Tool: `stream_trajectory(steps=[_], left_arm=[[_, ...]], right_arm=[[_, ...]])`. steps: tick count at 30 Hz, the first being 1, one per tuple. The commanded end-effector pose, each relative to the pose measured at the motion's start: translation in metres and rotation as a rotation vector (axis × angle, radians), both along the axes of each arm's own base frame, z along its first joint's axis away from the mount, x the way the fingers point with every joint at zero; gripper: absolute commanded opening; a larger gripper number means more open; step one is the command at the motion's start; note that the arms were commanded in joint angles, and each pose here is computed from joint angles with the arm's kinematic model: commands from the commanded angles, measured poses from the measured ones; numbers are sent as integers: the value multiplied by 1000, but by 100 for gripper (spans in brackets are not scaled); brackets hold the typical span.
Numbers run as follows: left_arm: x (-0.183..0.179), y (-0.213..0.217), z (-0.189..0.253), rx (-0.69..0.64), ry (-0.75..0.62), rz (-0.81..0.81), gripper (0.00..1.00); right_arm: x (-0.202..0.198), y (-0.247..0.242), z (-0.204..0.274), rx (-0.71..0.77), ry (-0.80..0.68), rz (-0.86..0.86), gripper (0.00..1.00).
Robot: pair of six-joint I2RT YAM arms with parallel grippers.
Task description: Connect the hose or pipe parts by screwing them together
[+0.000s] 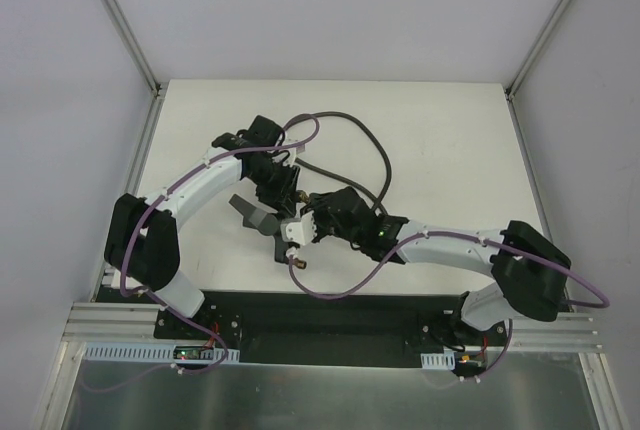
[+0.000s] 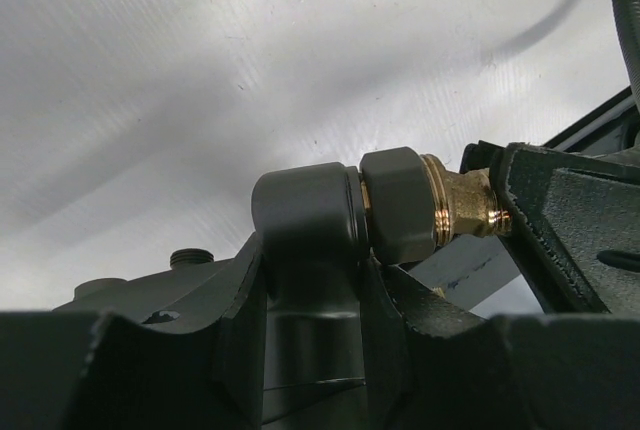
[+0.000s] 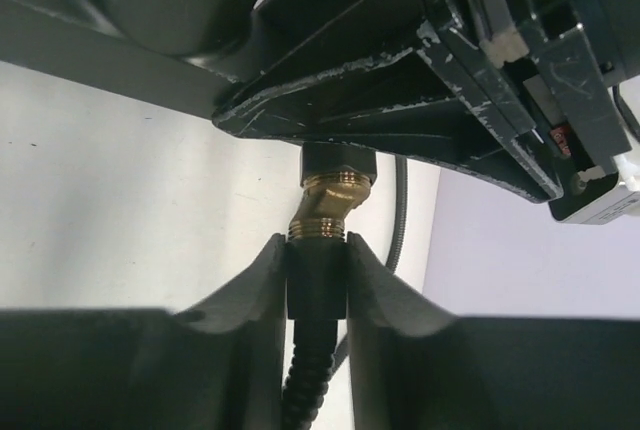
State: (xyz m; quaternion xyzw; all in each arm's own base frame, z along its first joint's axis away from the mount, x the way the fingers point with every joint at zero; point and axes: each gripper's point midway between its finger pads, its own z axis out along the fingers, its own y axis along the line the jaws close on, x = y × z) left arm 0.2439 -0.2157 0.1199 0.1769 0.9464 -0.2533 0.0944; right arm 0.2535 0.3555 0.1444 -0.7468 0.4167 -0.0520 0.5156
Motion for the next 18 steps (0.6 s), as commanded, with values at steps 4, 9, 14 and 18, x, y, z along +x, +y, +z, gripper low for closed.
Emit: stream_trajectory(steps=[4,9,14,18], left_arm=[[1,-16,44,-130,-44,3,0],[13,-27,51,-229,-146,43,0],[30,-33,65,-323,-303,100,0],[35,-28,64,-343,-400,137,0]], right_arm=[[2,13,8,62,92,-90,1],[-2,25,13,340,551,-237,1],[2,31,26,704,981,-313,1],[8,30,45,951,1255,-280,1]])
